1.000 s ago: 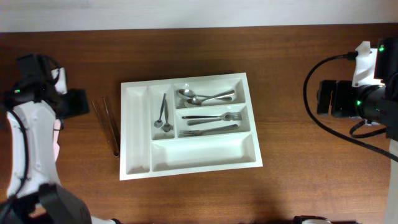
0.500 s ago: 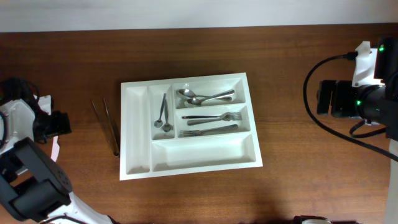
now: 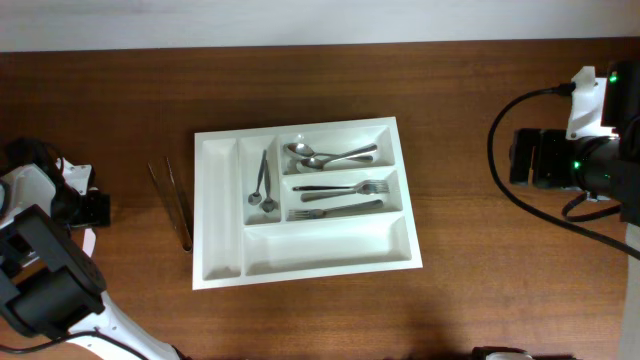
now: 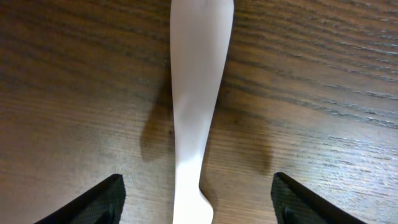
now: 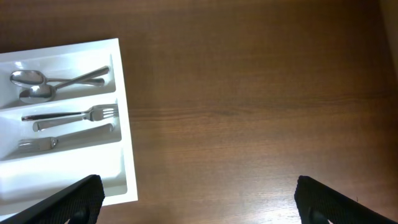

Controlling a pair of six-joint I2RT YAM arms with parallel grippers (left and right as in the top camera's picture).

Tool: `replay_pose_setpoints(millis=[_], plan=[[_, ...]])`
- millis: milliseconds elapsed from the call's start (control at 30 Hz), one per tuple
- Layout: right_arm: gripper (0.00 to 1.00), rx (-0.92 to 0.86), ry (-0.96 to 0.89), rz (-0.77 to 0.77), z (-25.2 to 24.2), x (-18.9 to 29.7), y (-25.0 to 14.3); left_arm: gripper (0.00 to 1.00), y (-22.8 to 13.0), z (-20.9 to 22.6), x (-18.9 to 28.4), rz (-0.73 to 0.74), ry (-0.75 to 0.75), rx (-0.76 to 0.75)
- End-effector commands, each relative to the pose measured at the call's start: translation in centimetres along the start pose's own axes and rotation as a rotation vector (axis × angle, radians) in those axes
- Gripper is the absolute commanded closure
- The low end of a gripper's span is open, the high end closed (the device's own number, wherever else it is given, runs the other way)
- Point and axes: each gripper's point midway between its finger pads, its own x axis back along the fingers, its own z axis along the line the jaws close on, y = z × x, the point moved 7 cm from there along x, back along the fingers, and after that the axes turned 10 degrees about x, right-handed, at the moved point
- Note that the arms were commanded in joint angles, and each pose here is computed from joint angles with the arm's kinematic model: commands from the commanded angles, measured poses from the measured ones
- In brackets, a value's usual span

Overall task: Pack container
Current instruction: 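Grasp the white plastic knife with the left gripper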

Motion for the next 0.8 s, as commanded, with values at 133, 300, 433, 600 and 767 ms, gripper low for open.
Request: replay_pose_setpoints(millis=[133,300,433,600,767], plan=[[0.01,-0.018,0.007,0.032,0.0,-0.2,-0.5,0.39,-0.3,-0.1,-2.6,0.053,-0.017,-0.038],[0.01,-0.017,0.007,0.032,0.0,-0.2,-0.5,0.73,-0.7,-0.4,-4.0,0.093,-0.033,-0.041],[0.02,-0.017,0.007,0.032,0.0,-0.2,-0.5,0.98,-0.8,-0.5,-4.3,0.103,-0.038,-0.042],[0.01,-0.018,0.007,0.032,0.0,-0.2,-0.5,0.98,-0.8,-0.5,-4.0,0.103,-0.037,-0.019],[0.01,-0.018,0.006,0.031,0.0,-0.2,-0.5,0.98,0.9,-1.6,-0.6,0.078,-0.051,-0.017]])
